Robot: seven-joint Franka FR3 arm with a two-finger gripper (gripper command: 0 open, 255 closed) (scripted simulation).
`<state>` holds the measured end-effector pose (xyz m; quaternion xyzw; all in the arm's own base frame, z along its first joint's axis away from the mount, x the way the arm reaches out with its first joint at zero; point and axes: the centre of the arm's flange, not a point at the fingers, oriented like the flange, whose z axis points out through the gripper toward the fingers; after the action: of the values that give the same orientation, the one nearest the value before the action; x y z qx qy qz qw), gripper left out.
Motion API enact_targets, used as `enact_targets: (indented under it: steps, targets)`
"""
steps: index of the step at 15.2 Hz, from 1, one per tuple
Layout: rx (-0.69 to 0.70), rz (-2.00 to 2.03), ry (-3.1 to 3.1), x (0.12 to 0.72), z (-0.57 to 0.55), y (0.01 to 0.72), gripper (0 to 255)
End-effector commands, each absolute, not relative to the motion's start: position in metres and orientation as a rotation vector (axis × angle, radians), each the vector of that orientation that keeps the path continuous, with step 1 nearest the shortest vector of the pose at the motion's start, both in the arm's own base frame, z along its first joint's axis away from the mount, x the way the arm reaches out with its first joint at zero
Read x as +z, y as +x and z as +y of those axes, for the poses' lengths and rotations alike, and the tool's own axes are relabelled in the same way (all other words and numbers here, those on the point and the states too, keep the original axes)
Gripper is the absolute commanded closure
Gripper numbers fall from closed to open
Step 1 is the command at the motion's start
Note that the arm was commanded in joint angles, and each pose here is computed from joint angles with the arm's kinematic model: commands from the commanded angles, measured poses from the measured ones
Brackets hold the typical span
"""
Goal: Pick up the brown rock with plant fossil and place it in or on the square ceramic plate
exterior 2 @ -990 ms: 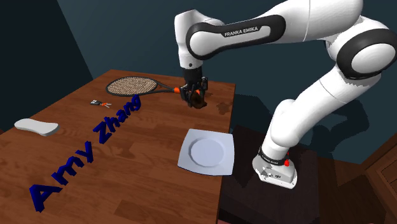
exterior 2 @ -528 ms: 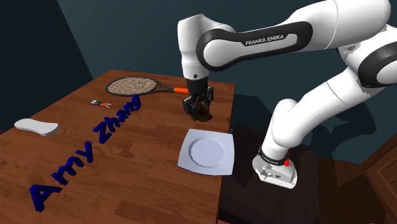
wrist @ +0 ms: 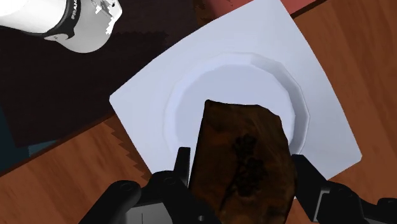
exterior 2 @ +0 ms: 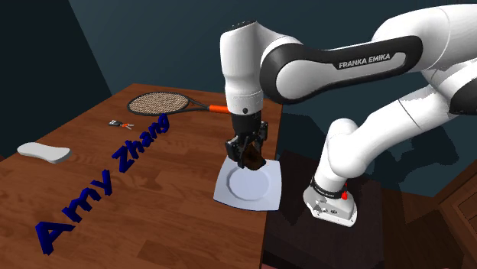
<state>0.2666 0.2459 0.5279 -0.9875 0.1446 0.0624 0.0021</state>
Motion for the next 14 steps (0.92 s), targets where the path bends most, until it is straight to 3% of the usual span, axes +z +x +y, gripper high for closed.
enact_targets:
  steps: [1,14]
  targets:
    - [0.197,0.455,-3.098,0.521,0.257,0.257,255]
    - [0.196,0.455,-3.098,0.458,0.257,0.257,255]
